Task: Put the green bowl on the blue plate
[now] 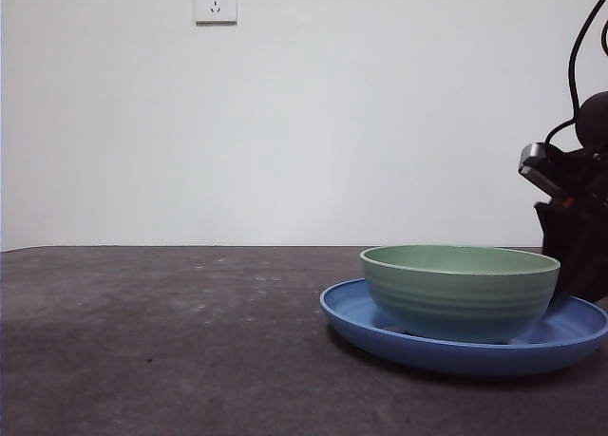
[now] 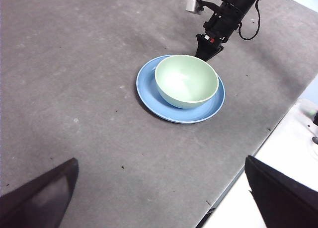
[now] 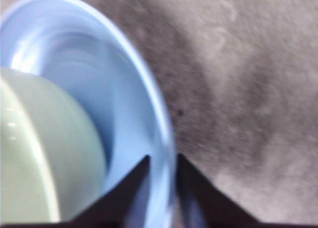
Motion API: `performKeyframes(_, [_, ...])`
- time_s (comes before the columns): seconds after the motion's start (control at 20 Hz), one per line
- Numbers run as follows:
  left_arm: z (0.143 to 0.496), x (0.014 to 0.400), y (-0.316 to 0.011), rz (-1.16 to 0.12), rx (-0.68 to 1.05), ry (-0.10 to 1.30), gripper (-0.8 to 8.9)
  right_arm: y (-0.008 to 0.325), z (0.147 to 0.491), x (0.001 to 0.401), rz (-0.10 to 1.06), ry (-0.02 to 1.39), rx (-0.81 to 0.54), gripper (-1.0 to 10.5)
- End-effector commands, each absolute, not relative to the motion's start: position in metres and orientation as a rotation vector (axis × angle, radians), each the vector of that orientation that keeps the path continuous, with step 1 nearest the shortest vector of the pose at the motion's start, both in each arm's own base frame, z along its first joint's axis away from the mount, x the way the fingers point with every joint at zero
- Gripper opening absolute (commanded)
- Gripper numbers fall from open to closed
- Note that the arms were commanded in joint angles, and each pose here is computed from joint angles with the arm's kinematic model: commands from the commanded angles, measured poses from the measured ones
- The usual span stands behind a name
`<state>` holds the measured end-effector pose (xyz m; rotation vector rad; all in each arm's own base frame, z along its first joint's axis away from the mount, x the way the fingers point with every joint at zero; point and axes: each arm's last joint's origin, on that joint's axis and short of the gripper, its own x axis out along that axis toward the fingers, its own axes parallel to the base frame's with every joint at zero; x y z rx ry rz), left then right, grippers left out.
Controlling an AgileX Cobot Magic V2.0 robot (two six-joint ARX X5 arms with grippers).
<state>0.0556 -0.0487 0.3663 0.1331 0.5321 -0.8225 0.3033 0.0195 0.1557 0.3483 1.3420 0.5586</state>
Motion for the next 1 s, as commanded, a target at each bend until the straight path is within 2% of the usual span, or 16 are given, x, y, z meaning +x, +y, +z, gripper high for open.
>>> performKeyframes(0.05, [0.370, 0.055, -0.049, -0.830, 0.128, 0.514, 6.61, 0.022, 0.151, 0.308, 0.550, 1.363, 0.324, 0.1])
performKeyframes(0.3, [0.370, 0.055, -0.049, -0.830, 0.128, 0.515, 6.61, 0.022, 0.156, 0.312, 0.525, 1.350, 0.315, 0.1])
performKeyframes(0.6, [0.370, 0.055, -0.049, -0.830, 0.128, 0.515, 6.61, 0.033, 0.190, 0.327, 0.542, 1.338, 0.296, 0.1])
performKeyframes(0.8, [0.370, 0.055, -0.049, -0.829, 0.127, 0.514, 6.60, 0.059, 0.202, 0.333, 0.571, 1.316, 0.289, 0.1])
performKeyframes(1.0, [0.370, 0.055, -0.049, -0.830, 0.128, 0.514, 6.60, 0.099, 0.203, 0.331, 0.623, 1.296, 0.285, 0.1])
